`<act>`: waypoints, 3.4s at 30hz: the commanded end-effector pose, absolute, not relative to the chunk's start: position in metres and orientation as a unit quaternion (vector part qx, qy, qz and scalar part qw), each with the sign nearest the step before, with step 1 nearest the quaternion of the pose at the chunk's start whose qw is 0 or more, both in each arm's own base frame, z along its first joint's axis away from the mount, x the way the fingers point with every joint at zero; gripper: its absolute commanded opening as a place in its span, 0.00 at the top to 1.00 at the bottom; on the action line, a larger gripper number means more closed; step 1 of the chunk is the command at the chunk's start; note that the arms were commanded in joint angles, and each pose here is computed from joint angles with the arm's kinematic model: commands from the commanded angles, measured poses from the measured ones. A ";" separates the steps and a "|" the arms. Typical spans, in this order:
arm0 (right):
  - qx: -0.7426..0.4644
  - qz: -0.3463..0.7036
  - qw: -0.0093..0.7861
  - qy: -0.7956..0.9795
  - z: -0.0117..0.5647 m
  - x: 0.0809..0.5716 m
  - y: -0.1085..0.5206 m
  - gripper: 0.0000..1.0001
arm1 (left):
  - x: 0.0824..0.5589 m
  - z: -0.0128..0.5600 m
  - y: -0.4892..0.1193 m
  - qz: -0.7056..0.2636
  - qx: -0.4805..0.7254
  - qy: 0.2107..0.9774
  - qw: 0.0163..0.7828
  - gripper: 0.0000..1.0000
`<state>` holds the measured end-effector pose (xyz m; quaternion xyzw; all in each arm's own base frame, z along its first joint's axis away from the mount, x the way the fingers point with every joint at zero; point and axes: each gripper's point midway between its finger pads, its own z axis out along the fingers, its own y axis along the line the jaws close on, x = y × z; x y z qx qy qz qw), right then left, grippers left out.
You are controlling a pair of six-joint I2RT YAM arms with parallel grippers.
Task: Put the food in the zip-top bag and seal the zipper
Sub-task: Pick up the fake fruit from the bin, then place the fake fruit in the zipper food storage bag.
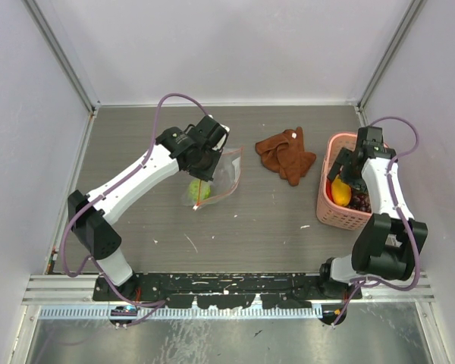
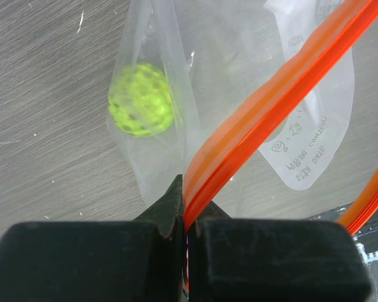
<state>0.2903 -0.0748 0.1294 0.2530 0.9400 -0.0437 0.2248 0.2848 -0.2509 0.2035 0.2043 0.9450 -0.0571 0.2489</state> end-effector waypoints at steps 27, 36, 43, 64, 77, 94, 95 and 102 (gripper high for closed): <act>0.267 -0.005 0.262 0.927 0.123 0.308 -0.066 0.52 | 0.286 0.206 -0.254 -0.071 0.210 0.943 0.249 1.00; 0.275 -0.019 0.318 0.907 0.159 0.304 -0.071 0.63 | 0.287 0.205 -0.253 -0.065 0.210 0.943 0.250 1.00; 0.257 0.008 0.368 0.894 0.209 0.304 -0.059 0.73 | 0.289 0.205 -0.252 -0.063 0.210 0.943 0.251 1.00; 0.034 0.246 0.428 0.869 0.320 0.296 0.137 0.84 | 0.292 0.211 -0.250 -0.060 0.209 0.938 0.270 1.00; -0.048 0.378 0.338 0.860 0.314 0.258 0.240 0.92 | 0.295 0.220 -0.249 -0.068 0.200 0.931 0.297 1.00; -0.034 0.436 0.246 0.865 0.267 0.252 0.294 0.94 | 0.292 0.229 -0.254 -0.090 0.204 0.923 0.315 1.00; -0.033 0.437 0.244 0.865 0.265 0.253 0.295 0.94 | 0.291 0.229 -0.254 -0.089 0.205 0.922 0.315 1.00; -0.022 0.453 0.227 0.862 0.259 0.257 0.306 0.92 | 0.288 0.232 -0.257 -0.094 0.215 0.918 0.321 1.00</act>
